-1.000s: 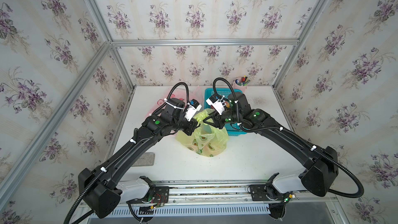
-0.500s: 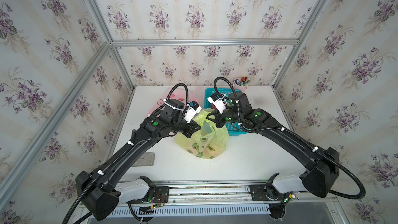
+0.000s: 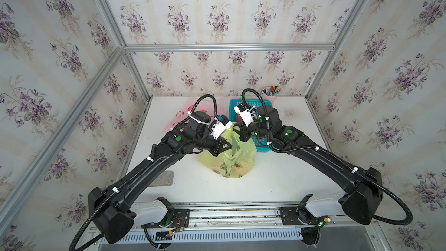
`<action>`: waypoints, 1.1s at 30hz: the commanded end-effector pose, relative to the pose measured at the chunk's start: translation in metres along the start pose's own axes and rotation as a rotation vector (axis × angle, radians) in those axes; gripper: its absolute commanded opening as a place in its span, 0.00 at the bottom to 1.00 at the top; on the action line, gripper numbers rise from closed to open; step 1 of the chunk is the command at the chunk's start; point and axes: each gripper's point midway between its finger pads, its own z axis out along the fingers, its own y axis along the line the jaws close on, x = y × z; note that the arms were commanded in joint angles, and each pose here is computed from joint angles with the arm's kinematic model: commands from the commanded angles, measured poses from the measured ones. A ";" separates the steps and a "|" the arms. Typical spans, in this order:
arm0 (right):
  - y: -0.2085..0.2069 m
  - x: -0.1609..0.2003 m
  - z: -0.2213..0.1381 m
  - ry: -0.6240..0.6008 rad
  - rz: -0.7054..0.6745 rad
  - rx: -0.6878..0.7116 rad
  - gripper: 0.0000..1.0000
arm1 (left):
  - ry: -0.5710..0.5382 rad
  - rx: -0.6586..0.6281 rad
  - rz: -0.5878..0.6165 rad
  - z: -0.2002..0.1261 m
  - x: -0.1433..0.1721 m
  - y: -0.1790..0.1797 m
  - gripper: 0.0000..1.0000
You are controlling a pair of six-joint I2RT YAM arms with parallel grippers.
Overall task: Place the peach into a plastic bag & tie a knot
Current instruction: Cross the plastic bag at the center of the board.
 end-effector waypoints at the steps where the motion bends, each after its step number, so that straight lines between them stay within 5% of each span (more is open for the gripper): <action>1: 0.004 -0.019 -0.004 -0.104 -0.099 0.028 0.00 | -0.024 0.087 0.031 -0.002 -0.009 -0.017 0.00; 5: 0.010 -0.014 -0.010 -0.088 -0.156 0.005 0.00 | -0.019 0.012 0.038 -0.005 -0.007 -0.005 0.02; 8: 0.019 -0.010 -0.016 -0.068 -0.202 -0.043 0.00 | 0.031 -0.076 0.037 -0.009 0.002 0.007 0.15; 12: 0.029 -0.007 -0.023 -0.062 -0.247 -0.092 0.00 | 0.081 -0.186 0.043 -0.021 0.013 0.021 0.56; 14: 0.034 -0.004 -0.025 -0.052 -0.259 -0.120 0.00 | 0.083 -0.236 0.051 -0.029 0.016 0.026 0.64; 33: 0.071 0.022 -0.026 0.096 -0.243 -0.380 0.00 | 0.134 -0.464 0.182 -0.075 0.014 0.042 0.63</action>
